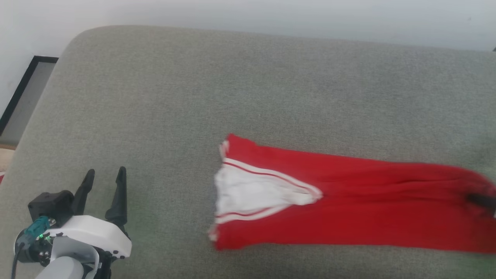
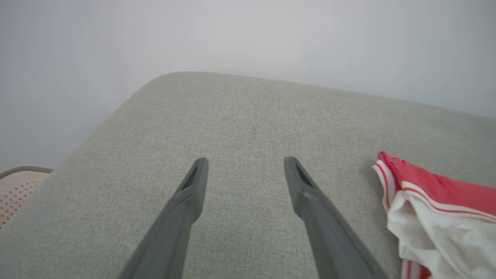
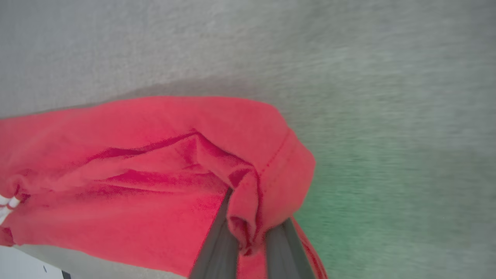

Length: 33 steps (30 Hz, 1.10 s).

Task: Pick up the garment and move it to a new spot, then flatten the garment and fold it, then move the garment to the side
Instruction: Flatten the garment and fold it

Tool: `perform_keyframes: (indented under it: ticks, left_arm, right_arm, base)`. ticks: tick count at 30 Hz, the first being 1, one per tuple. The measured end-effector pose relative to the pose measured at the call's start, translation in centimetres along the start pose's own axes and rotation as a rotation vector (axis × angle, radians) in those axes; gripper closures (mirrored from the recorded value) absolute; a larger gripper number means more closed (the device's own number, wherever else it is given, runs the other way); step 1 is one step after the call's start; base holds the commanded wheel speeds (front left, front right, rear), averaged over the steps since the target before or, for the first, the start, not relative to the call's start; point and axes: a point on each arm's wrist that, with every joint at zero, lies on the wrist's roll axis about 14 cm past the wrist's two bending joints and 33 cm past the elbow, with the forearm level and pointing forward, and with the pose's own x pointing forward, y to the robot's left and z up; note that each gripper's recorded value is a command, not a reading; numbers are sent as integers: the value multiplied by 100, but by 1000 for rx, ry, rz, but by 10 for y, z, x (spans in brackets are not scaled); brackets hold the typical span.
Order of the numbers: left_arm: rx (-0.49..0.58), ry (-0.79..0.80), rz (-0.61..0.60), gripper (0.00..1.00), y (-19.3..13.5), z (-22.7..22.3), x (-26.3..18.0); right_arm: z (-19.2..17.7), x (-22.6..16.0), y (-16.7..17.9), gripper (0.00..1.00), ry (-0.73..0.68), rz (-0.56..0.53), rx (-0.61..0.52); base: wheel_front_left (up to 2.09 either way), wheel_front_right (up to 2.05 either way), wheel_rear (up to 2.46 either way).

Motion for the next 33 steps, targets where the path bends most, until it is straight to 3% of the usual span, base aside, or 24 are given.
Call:
perform_keyframes:
  ticks: [7, 12, 17, 33]
  left_arm:
    - [-14, -3, -21, 0, -9, -2, 6]
    - [-11, -5, -37, 0, -13, -3, 8]
    - [-15, -1, -43, 0, -15, -5, 7]
    - [-34, -21, -30, 0, -9, 1, -2]
  right_arm:
    - [27, -34, -72, 100, -82, -182, 95]
    - [28, -37, -72, 100, -80, -185, 96]
    - [32, -37, -30, 100, -83, -60, 30]
    - [-8, -11, 172, 100, -12, 404, -312]
  base:
    - [0, 0, 0]
    - [0, 0, 0]
    - [0, 0, 0]
    - [0, 0, 0]
